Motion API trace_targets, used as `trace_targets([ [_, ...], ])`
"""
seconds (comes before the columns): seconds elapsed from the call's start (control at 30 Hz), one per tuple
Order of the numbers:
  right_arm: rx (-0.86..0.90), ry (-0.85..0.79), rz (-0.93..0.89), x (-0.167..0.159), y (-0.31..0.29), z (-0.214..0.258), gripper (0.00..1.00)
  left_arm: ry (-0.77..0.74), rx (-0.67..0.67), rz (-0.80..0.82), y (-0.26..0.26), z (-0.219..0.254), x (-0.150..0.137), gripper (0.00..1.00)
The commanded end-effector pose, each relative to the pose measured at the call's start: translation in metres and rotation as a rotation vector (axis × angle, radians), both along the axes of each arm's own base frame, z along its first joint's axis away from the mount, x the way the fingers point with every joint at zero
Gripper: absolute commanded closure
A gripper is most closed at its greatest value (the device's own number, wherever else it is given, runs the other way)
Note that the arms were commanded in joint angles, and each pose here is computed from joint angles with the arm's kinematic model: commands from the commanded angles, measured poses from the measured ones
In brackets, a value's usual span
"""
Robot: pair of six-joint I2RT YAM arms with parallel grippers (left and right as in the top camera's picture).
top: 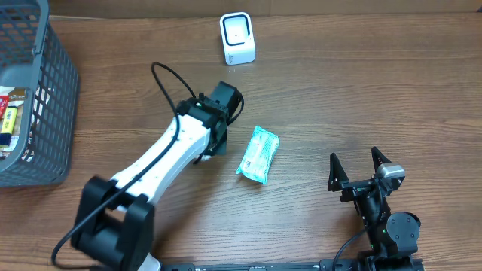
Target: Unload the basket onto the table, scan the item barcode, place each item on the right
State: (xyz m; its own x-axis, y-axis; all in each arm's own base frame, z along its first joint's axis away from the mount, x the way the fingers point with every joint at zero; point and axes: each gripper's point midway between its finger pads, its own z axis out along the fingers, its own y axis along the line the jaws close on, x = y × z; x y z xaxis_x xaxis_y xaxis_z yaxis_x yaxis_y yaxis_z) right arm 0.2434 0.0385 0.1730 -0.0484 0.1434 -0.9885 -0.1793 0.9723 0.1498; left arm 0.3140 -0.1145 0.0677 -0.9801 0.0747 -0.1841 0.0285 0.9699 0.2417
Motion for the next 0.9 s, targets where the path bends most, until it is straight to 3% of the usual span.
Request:
trace_targets([
  [0.0, 0.004, -0.004, -0.003, 0.000, -0.001, -0.002, 0.00, -0.005, 0.130, 0.019, 0.017, -0.014, 0.002, 0.86],
  [0.23, 0.004, -0.004, -0.002, 0.000, -0.001, -0.002, 0.00, 0.053, 0.175, 0.004, 0.016, -0.042, 0.000, 0.82],
  [0.37, 0.004, -0.004, -0.002, 0.000, -0.001, -0.002, 0.00, 0.078, 0.191, -0.009, 0.014, -0.053, -0.003, 0.72],
  [0.67, 0.004, -0.004, -0.002, 0.000, -0.001, -0.002, 0.00, 0.079, 0.187, -0.009, 0.012, -0.045, 0.000, 0.59],
  [0.87, 0.004, -0.004, -0.002, 0.000, -0.001, -0.002, 0.00, 0.085, 0.150, -0.006, 0.004, -0.036, 0.004, 0.59],
])
